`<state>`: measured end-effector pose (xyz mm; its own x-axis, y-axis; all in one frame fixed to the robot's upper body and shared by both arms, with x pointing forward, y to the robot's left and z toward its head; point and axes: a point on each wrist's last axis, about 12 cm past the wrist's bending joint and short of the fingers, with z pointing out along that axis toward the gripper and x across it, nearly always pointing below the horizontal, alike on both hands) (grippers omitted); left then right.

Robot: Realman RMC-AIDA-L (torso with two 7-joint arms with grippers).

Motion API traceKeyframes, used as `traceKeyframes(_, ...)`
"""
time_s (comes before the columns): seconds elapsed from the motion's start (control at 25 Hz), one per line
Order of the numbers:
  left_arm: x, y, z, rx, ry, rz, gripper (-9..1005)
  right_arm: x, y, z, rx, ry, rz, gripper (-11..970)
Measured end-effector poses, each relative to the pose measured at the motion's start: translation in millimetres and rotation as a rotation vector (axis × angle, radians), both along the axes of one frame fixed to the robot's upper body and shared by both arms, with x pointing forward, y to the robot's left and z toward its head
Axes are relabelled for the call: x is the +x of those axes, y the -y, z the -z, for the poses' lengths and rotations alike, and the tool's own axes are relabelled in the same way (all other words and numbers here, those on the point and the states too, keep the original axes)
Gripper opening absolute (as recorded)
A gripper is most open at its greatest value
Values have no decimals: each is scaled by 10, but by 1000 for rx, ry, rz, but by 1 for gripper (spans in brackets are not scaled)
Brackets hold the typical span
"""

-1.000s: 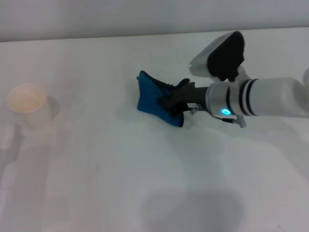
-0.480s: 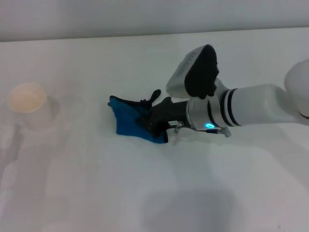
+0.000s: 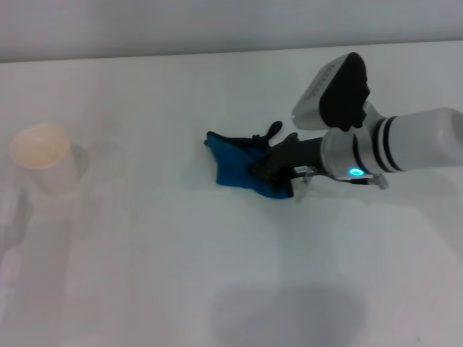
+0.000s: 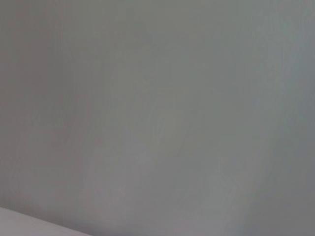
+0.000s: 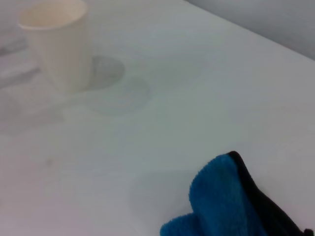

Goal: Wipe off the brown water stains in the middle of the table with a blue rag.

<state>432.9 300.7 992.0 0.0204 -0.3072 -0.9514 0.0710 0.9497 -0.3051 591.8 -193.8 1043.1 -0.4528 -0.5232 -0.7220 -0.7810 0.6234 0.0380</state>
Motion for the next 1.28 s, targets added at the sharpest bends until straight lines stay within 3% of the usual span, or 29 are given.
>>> traceKeyframes(0.44, -9, -4, 4, 2, -2, 0, 893, 60, 200, -99, -20, 25, -34, 93)
traceKeyframes(0.88, 5, -15, -1, 10, 0, 3, 893, 85, 247, -127, -36, 80, -51, 96)
traceKeyframes(1.2, 12, -15, -4, 11, 1, 3, 893, 45, 394, -195, 25, 156, 28, 295)
traceKeyframes(1.28, 18, -13, -6, 11, 2, 3, 893, 29, 471, -238, 74, 174, 78, 386)
